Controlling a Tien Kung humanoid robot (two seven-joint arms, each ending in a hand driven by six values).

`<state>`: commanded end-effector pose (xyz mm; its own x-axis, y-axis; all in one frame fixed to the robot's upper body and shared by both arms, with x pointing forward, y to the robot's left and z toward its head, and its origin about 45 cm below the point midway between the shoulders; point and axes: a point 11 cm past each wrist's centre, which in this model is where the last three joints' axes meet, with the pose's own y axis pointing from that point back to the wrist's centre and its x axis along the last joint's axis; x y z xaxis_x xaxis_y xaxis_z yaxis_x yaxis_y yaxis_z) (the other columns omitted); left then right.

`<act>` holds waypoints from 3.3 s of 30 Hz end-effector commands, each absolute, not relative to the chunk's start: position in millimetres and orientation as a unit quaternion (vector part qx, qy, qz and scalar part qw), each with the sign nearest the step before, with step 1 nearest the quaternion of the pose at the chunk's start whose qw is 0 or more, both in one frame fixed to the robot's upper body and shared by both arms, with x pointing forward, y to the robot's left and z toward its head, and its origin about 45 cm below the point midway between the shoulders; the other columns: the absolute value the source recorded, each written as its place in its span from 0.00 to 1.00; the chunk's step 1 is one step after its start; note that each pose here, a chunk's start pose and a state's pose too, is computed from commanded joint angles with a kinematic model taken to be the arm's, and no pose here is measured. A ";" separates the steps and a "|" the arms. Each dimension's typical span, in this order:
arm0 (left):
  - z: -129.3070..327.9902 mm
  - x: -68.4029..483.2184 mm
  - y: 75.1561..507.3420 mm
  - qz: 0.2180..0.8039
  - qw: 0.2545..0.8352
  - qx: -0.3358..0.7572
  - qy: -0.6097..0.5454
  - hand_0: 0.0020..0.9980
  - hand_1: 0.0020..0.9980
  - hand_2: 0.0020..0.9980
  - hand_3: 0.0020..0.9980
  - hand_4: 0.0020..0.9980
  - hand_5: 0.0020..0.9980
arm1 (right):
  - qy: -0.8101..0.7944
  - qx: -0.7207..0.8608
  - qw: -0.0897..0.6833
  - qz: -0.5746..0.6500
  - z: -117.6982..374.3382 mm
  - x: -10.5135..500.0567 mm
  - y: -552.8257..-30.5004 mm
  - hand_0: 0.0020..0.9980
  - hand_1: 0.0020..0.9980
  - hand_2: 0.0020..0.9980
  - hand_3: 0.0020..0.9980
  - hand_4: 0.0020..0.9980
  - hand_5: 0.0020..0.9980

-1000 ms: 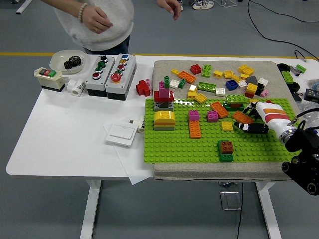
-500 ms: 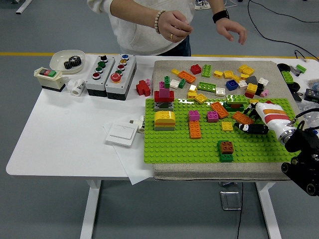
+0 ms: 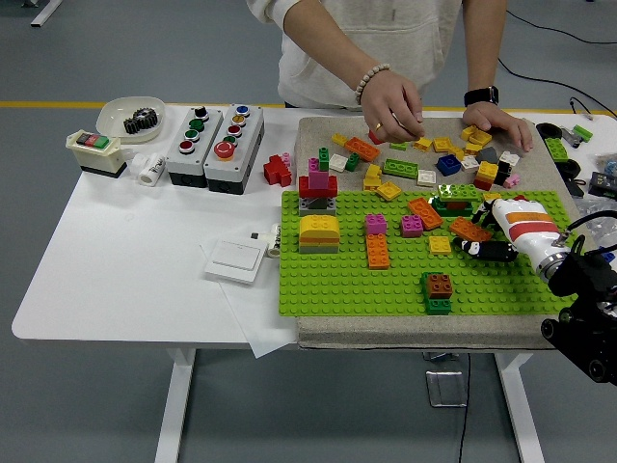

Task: Pick up the brick,pile it on top of brick,press brick,pick up the brick,pile it on top of brick,press brick

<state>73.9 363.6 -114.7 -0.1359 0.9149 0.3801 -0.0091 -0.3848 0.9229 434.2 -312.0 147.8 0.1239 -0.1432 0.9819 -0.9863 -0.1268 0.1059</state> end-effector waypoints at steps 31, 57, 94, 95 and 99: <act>-114.0 78.8 363.0 0.633 0.369 0.540 0.414 0.78 0.76 0.75 0.60 0.66 0.68 | -0.464 0.583 0.466 0.477 146.6 434.0 -315.2 0.18 0.34 0.44 0.50 0.69 0.56; -114.4 75.2 364.1 0.630 0.368 0.544 0.414 0.78 0.76 0.75 0.60 0.66 0.68 | -0.440 0.577 0.454 0.516 149.6 428.3 -312.1 0.17 0.33 0.43 0.50 0.65 0.52; -115.4 67.0 366.5 0.630 0.362 0.546 0.417 0.78 0.75 0.75 0.60 0.66 0.68 | -0.364 0.589 0.381 0.612 199.9 400.0 -304.6 0.17 0.32 0.42 0.49 0.65 0.48; -115.5 66.7 366.4 0.630 0.361 0.546 0.418 0.78 0.75 0.75 0.60 0.66 0.68 | -0.360 0.591 0.377 0.615 201.6 397.8 -302.8 0.17 0.32 0.42 0.49 0.65 0.48; -115.6 65.7 366.4 0.630 0.361 0.546 0.418 0.78 0.75 0.75 0.60 0.66 0.68 | -0.342 0.597 0.366 0.626 206.0 390.8 -297.7 0.17 0.32 0.42 0.50 0.65 0.47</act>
